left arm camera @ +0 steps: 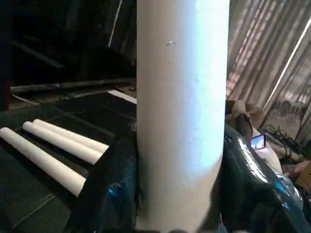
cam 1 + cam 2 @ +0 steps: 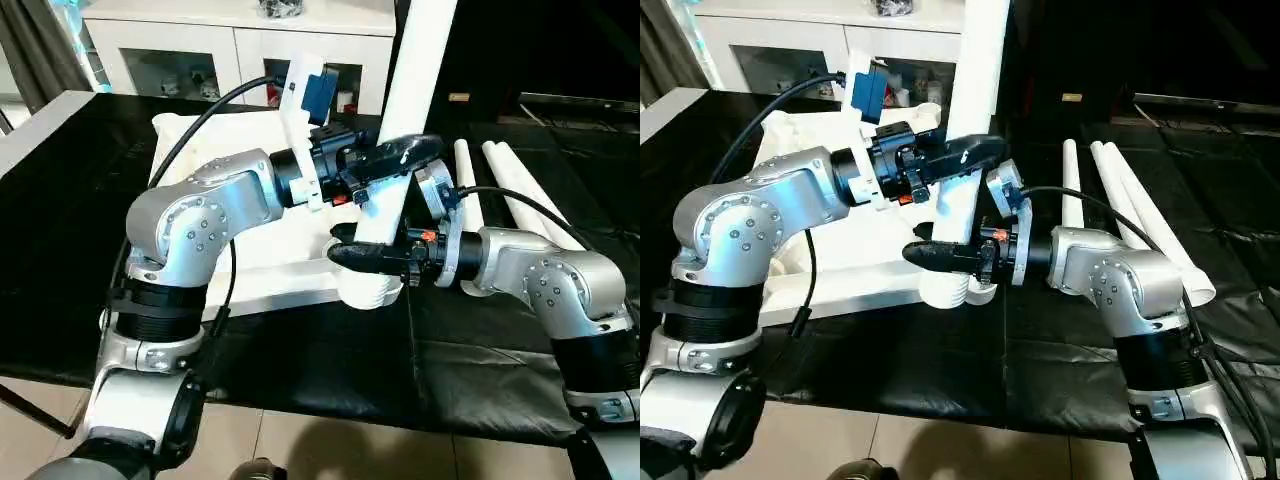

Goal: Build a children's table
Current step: Pick table leg

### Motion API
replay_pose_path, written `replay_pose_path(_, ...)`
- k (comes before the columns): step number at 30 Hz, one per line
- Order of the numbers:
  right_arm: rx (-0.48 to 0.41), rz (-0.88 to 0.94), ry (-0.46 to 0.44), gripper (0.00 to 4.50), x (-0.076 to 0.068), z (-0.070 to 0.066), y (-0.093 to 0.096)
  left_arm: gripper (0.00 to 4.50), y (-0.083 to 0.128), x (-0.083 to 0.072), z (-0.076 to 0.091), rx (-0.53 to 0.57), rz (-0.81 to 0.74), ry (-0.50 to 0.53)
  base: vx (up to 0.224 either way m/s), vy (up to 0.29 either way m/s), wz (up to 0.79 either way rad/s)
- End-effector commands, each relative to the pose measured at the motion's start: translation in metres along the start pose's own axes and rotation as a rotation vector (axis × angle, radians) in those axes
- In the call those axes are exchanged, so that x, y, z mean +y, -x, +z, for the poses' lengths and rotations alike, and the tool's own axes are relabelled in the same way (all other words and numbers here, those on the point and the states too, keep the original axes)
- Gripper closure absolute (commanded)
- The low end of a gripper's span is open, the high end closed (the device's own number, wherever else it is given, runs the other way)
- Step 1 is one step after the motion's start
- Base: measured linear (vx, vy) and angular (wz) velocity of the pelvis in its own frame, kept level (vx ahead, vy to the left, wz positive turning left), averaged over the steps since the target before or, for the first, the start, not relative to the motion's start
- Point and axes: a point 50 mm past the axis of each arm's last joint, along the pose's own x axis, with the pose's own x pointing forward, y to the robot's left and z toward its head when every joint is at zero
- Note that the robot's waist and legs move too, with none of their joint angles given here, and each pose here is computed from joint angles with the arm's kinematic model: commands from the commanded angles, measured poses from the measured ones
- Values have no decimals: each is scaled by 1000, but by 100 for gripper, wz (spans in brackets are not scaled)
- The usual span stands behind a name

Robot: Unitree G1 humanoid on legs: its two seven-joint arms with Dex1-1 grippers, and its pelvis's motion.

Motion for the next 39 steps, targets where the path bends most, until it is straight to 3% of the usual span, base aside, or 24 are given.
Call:
replay_pose_path(1, -5, -12, 1, 234, 0, 2, 3, 266, -2, -7, 5, 10, -42, -33, 0, 0, 0)
replay_pose_path(14, -23, -2, -6, 249, 2, 1, 1, 266, -2, -6, 6, 20, -49, -43, 0, 0, 0)
replay_pose_path(16, -25, -1, -8, 179, 2, 1, 1, 266, -2, -6, 6, 21, -49, -43, 0, 0, 0)
replay_pose_path(20, -31, -7, -4, 171, 2, 2, 3, 266, -2, -5, 6, 21, -47, -45, 0, 0, 0)
replay_pose_path(22, -39, -5, -8, 135, 1, 3, 4, 266, -2, -5, 6, 21, -47, -45, 0, 0, 0)
replay_pose_path(39, -14, 4, -19, 129, 3, -3, 3, 266, -3, -3, 11, -6, -39, -32, 0, 0, 0)
